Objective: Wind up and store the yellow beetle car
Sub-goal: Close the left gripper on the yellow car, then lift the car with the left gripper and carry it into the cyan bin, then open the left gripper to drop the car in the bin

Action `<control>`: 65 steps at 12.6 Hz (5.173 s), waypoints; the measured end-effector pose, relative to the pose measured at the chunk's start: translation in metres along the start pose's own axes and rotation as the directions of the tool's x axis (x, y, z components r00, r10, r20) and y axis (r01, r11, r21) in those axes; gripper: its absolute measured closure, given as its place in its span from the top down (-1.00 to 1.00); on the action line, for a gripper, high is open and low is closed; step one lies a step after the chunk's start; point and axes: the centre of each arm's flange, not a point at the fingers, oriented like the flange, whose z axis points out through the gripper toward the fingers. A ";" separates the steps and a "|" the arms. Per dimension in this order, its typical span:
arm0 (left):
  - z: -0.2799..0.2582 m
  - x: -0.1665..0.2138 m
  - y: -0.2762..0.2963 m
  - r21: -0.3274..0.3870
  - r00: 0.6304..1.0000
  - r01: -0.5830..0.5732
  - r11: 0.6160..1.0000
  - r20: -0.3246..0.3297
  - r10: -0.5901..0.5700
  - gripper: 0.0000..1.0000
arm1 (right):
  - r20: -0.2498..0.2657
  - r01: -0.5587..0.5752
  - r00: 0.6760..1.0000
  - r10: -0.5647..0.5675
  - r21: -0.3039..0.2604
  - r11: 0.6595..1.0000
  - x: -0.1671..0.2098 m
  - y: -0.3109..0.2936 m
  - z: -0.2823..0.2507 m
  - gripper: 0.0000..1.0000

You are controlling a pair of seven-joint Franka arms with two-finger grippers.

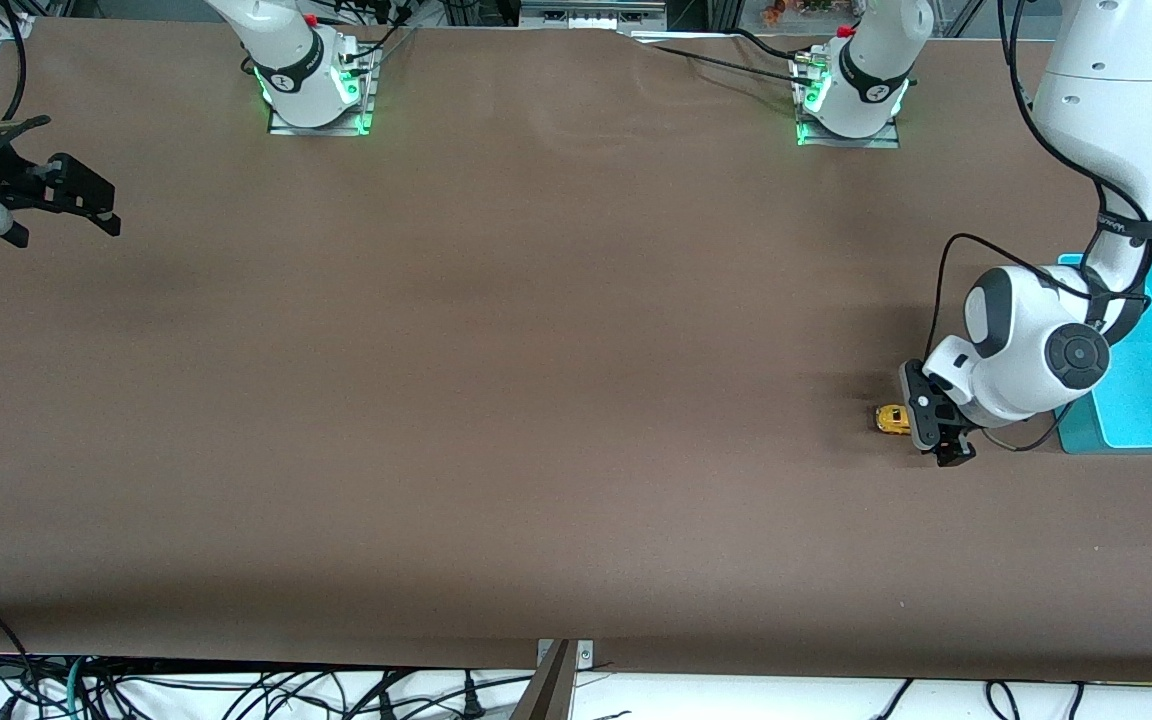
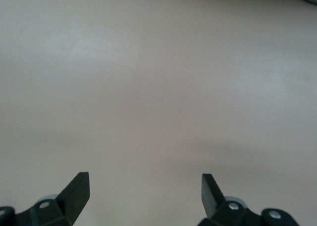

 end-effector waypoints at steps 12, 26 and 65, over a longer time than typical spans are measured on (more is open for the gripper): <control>0.024 0.004 0.004 -0.031 1.000 -0.016 0.999 -0.001 0.016 0.02 | 0.000 0.000 1.000 0.000 0.000 1.000 0.000 0.000 0.000 1.00; -0.118 -0.101 -0.024 -0.134 0.998 0.066 0.989 0.015 -0.064 -0.04 | -0.001 0.000 1.000 0.000 -0.001 1.000 0.000 0.000 0.000 1.00; -0.311 -0.080 0.008 -0.238 0.753 0.654 0.718 0.107 -0.650 1.00 | -0.005 -0.003 1.000 0.003 -0.001 1.000 0.001 0.001 -0.001 1.00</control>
